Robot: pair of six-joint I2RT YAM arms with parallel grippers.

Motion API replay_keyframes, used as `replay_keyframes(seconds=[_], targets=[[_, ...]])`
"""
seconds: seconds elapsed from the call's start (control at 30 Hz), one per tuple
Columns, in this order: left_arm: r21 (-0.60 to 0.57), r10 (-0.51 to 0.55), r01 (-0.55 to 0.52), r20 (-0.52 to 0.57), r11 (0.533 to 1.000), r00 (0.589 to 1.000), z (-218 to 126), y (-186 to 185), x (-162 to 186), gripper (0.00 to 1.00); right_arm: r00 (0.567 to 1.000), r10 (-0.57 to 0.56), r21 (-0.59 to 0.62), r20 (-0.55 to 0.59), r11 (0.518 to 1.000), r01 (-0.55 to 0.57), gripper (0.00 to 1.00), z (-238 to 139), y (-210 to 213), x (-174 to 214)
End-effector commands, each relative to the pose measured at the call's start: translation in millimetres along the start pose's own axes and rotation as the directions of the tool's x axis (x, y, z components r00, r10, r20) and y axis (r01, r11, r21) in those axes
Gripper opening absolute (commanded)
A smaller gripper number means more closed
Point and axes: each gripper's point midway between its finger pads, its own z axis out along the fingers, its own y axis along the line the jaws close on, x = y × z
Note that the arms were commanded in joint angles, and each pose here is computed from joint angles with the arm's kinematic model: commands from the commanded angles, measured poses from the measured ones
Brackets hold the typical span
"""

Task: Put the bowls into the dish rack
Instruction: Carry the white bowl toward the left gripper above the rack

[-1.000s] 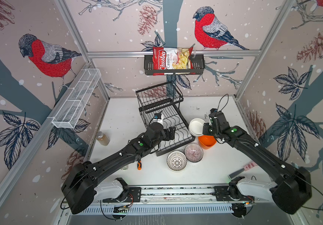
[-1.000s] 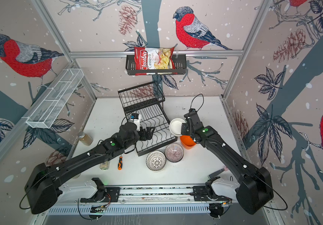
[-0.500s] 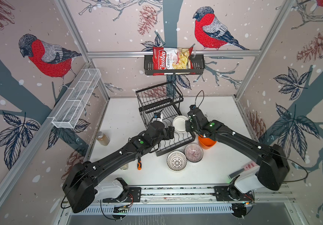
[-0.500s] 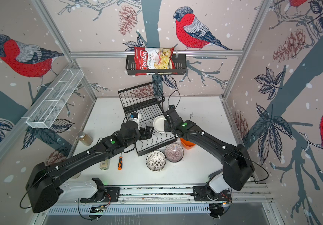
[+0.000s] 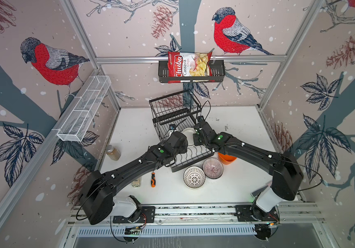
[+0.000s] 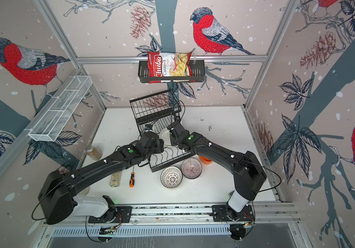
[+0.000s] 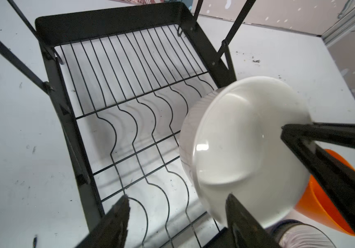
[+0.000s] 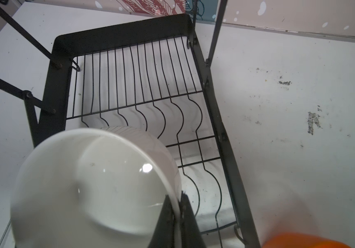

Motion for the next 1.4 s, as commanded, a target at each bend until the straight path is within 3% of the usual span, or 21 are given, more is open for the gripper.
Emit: replay_keyframes(seconds=[0.0, 0.47, 0.83, 1.03, 1.37], targets=[[-0.060, -0.005, 0.006, 0.023, 0.998, 1.000, -1, 7, -10, 0.63, 0.996, 0.010, -0.002, 0.085, 1.000, -0.010, 0.00, -3, 9, -20], [-0.079, -0.079, 0.080, 0.015, 0.994, 0.997, 12, 22, -15, 0.31, 0.993, 0.005, -0.036, 0.117, 0.999, 0.000, 0.00, -7, 30, -19], [-0.088, -0.101, 0.100, -0.006, 0.991, 0.995, 23, 30, -9, 0.18, 0.992, 0.009, -0.059, 0.128, 0.998, -0.001, 0.00, -6, 42, -20], [-0.098, -0.112, 0.110, -0.016, 0.989, 0.994, 25, 31, -7, 0.00, 0.992, 0.007, -0.071, 0.129, 0.997, 0.002, 0.00, -6, 48, -20], [-0.048, -0.137, 0.138, 0.036, 0.989, 0.990, 16, 34, -15, 0.00, 0.991, -0.009, -0.114, 0.136, 0.993, 0.025, 0.01, -14, 48, -30]])
